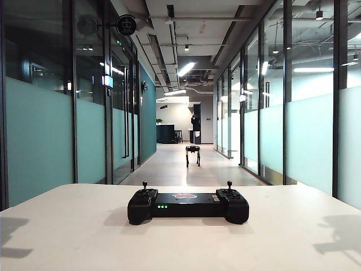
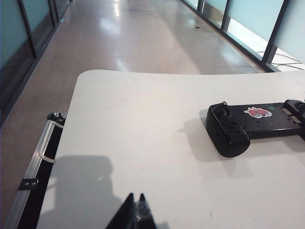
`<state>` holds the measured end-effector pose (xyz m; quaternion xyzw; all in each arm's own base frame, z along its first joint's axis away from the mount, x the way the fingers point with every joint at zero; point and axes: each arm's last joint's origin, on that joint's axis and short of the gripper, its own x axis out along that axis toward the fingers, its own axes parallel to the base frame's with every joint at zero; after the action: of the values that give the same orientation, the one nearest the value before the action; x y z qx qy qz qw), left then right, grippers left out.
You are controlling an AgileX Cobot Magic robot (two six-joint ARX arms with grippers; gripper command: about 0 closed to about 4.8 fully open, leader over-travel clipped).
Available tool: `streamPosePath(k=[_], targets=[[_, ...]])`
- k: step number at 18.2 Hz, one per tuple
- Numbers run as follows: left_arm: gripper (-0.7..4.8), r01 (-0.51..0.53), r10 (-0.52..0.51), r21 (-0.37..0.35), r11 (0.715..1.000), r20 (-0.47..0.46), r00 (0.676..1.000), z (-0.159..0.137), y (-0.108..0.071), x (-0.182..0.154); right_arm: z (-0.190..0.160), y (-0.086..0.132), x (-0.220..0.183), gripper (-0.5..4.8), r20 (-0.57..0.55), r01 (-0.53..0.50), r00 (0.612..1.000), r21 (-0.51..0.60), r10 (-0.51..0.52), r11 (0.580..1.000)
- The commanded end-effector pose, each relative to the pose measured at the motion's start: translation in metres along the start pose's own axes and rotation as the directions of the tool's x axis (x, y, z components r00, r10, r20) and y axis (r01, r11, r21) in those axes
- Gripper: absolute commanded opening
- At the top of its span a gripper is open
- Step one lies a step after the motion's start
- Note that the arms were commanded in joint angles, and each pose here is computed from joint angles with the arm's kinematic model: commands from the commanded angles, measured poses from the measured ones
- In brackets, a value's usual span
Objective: Push the left joystick on the remote control sitting on the white table forward to make the robot dog walk in a straight line until it approaches the door.
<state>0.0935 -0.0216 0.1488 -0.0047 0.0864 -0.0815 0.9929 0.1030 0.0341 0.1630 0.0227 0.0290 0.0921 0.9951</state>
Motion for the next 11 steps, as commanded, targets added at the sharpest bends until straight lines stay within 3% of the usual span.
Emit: streamPosePath(k=[1, 11], targets=[[-0.05, 0.003, -0.003, 0.002, 1.0, -0.007, 1.0, 0.0, 0.0, 0.0, 0.001, -0.007, -0.003, -0.01, 0.019, 0.032, 0.999, -0.063, -0.031, 0.997], [-0.05, 0.003, -0.003, 0.002, 1.0, -0.007, 1.0, 0.0, 0.0, 0.0, 0.002, -0.026, -0.011, -0.01, 0.042, 0.117, 0.993, -0.081, -0.113, 0.99]])
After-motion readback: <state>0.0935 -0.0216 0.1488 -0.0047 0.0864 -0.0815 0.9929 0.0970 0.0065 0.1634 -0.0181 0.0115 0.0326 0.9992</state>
